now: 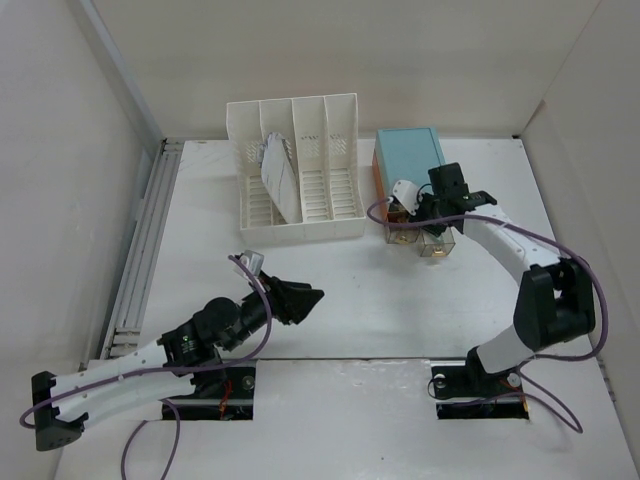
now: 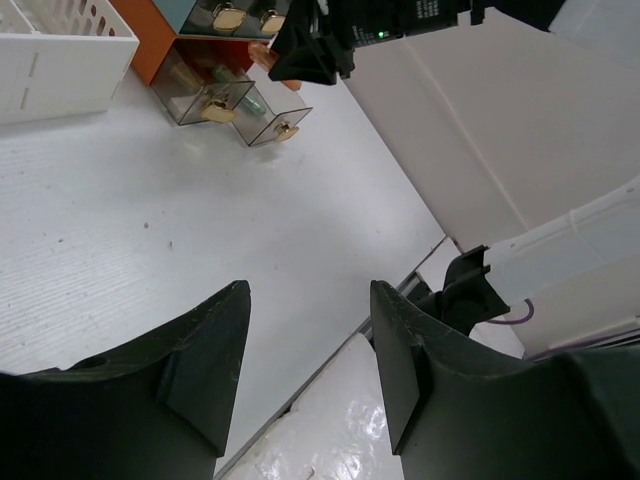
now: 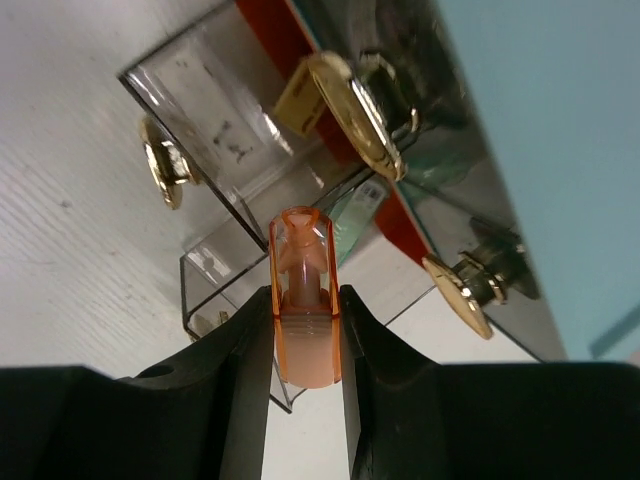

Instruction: Organize the desk

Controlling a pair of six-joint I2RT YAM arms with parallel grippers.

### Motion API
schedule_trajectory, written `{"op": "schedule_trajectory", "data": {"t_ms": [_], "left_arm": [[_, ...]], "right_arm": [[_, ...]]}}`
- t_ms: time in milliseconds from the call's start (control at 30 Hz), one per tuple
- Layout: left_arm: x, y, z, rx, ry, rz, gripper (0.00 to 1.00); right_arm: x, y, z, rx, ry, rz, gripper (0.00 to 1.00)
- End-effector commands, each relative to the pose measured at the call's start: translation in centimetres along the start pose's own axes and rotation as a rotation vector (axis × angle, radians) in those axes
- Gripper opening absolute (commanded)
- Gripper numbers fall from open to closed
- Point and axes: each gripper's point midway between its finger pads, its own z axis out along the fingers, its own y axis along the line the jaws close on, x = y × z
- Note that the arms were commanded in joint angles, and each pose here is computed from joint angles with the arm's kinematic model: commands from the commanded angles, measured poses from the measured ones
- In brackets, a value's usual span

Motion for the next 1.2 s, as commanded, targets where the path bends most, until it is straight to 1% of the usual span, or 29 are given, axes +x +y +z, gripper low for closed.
{"op": "schedule_trajectory", "data": {"t_ms": [0,167,200,233,267,300,367,400,467,500,533,567,633,667,700,733,767,800,833,867,900,1033,1100,1133,1167], "left_arm": [[-2.0,-1.9,-0.2,0.064,-0.058,-0.01,0.48],[-2.1,-1.7,-0.3,0.057,-0.064,-0.01,0.48],[-2.1,-1.7,-0.3,0.057,-0.064,-0.01,0.48],[-2.1,-1.7,-0.3,0.057,-0.064,-0.01,0.48],[-1.9,-1.6,-0.2,0.052,-0.057,-0.007,0.48],[-1.9,-1.6,-0.2,0.052,-0.057,-0.007,0.48],[-1.9,-1.6,-0.2,0.052,-0.057,-0.007,0.48],[-1.9,-1.6,-0.2,0.052,-0.057,-0.007,0.48],[-1.9,-1.6,0.0,0.052,-0.057,-0.007,0.48],[-1.9,-1.6,0.0,0.052,-0.057,-0.007,0.48],[-1.9,-1.6,0.0,0.052,-0.057,-0.007,0.48],[-1.5,-1.3,0.0,0.046,-0.05,-0.004,0.48],[-1.3,-1.3,0.3,0.042,-0.046,-0.003,0.47],[-1.6,-1.5,0.3,0.051,-0.056,-0.007,0.45],[-1.5,-1.5,0.6,0.049,-0.054,-0.006,0.42],[-1.0,-1.3,0.8,0.043,-0.047,-0.003,0.39],[-1.0,-1.3,1.0,0.044,-0.048,-0.013,0.35],[-0.9,-1.4,1.2,0.043,-0.047,-0.021,0.18],[-0.3,-1.2,1.8,0.037,-0.039,-0.038,0.05],[-0.1,-1.2,2.2,0.032,-0.033,-0.05,0.0],[0.5,-1.7,3.1,0.049,-0.012,-0.048,0.0],[0.9,-2.7,5.9,0.075,0.022,-0.044,0.0],[2.0,-2.7,8.1,0.059,0.075,-0.024,0.0],[2.1,-2.6,8.9,0.053,0.085,-0.009,0.0],[3.3,-1.8,10.2,0.028,0.121,0.008,0.0]], "right_arm": [[1.3,-0.7,0.4,0.003,0.023,0.06,0.09],[1.9,-1.2,1.0,0.005,0.037,0.078,0.12],[1.9,-1.2,1.0,0.005,0.037,0.078,0.21],[1.9,-1.2,1.2,-0.003,0.044,0.088,0.37],[1.8,-1.0,1.2,-0.012,0.034,0.088,0.53],[2.0,-1.2,1.2,-0.008,0.037,0.096,0.75],[1.4,-1.3,0.5,0.001,0.001,0.092,0.77],[1.3,-1.5,0.2,0.005,-0.011,0.098,0.75],[0.9,-1.6,-0.1,0.003,-0.035,0.084,0.53],[0.4,-1.0,-0.3,-0.019,-0.064,0.083,0.38],[0.6,-0.9,-0.3,-0.036,-0.075,0.083,0.08],[0.6,-0.9,-0.7,-0.056,-0.099,0.038,0.0],[-0.2,0.2,-0.7,-0.128,-0.172,-0.004,0.0],[0.7,2.1,-1.1,-0.221,-0.164,-0.028,0.0],[0.6,3.0,-1.0,-0.285,-0.195,-0.16,0.0],[0.7,4.3,-1.1,-0.357,-0.23,-0.188,0.0],[1.6,6.5,-1.9,-0.466,-0.215,-0.216,0.0],[2.2,7.1,-1.9,-0.508,-0.238,-0.323,0.0],[2.7,7.8,-1.7,-0.546,-0.233,-0.343,0.0],[3.9,8.4,-1.6,-0.577,-0.203,-0.356,0.0],[4.9,8.9,-1.1,-0.598,-0.18,-0.395,0.0],[6.5,9.7,-1.0,-0.627,-0.18,-0.412,0.0],[7.2,9.4,-0.7,-0.61,-0.153,-0.406,0.0],[7.2,8.4,-0.2,-0.567,-0.156,-0.397,0.0],[7.2,8.4,-0.2,-0.54,-0.148,-0.354,0.0]]}}
